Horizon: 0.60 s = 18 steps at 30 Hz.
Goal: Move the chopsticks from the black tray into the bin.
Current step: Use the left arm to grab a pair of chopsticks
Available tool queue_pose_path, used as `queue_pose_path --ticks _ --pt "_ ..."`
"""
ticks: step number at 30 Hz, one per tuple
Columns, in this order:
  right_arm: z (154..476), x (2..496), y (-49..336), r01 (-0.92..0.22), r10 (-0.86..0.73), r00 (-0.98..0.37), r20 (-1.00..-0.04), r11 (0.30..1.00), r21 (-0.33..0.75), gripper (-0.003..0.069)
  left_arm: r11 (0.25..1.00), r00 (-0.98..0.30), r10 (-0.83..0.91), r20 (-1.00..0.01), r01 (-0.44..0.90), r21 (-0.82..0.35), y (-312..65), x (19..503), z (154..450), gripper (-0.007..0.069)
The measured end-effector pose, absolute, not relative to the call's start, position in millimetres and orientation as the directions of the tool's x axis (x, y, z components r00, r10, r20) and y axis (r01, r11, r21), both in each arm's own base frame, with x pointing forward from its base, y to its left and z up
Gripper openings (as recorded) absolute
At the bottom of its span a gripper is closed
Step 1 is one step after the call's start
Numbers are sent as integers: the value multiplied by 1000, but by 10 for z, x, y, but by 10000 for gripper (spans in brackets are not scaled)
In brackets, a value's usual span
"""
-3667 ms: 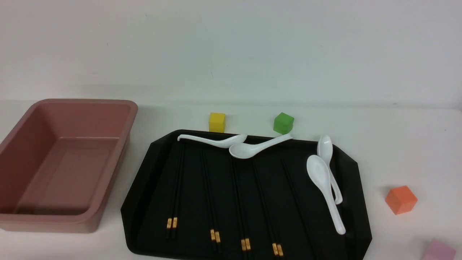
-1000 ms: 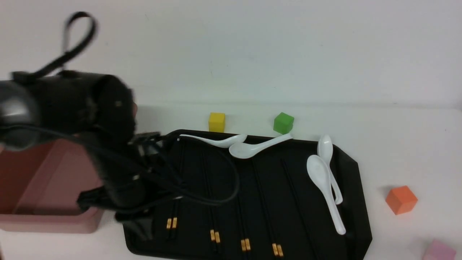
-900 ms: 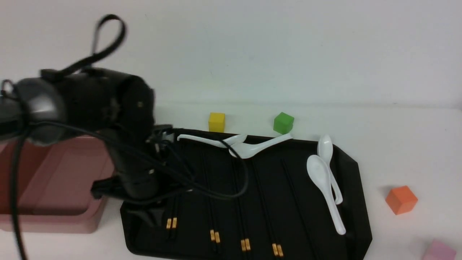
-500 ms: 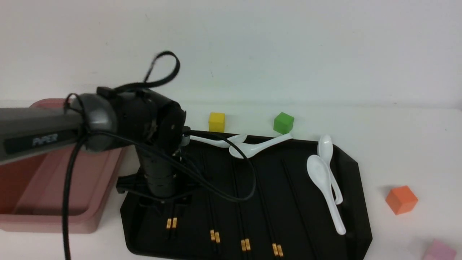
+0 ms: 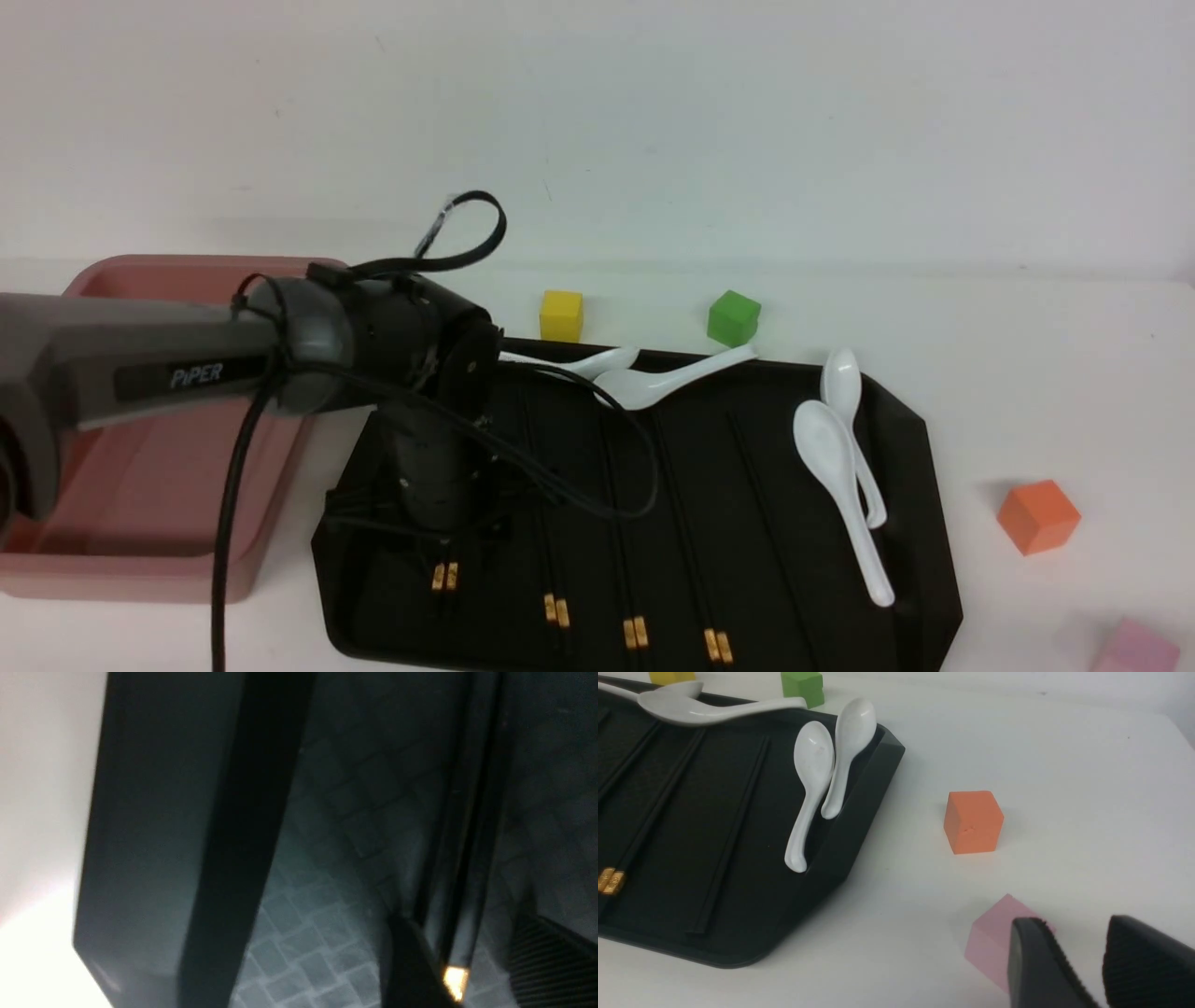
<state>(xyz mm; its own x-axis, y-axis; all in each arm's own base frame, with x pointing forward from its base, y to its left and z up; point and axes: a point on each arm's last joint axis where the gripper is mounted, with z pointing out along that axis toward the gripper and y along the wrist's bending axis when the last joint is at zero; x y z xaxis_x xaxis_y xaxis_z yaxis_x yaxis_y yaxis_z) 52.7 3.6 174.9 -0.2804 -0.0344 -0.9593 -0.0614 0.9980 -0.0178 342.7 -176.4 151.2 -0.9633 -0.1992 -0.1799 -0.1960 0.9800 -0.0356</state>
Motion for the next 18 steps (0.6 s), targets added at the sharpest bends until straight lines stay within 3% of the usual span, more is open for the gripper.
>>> queue_pose_path --ticks 5,9,15,18 --pt "1749 527 36 -61 -34 -280 -959 998 -18 240 969 -953 -246 -175 -243 -39 -1771 3444 1492 237" --pt "1749 527 36 -61 -34 -280 -959 998 -18 240 969 -953 -246 -176 -242 -44 -1794 3439 1488 125" --pt "1749 527 36 -61 -34 -280 -959 998 -18 240 970 -951 -242 -191 -237 -49 -1783 3431 1551 123" --pt "1749 527 36 -61 -34 -280 -959 998 -18 240 970 -945 -243 -221 -233 -69 -1757 3400 1737 123"
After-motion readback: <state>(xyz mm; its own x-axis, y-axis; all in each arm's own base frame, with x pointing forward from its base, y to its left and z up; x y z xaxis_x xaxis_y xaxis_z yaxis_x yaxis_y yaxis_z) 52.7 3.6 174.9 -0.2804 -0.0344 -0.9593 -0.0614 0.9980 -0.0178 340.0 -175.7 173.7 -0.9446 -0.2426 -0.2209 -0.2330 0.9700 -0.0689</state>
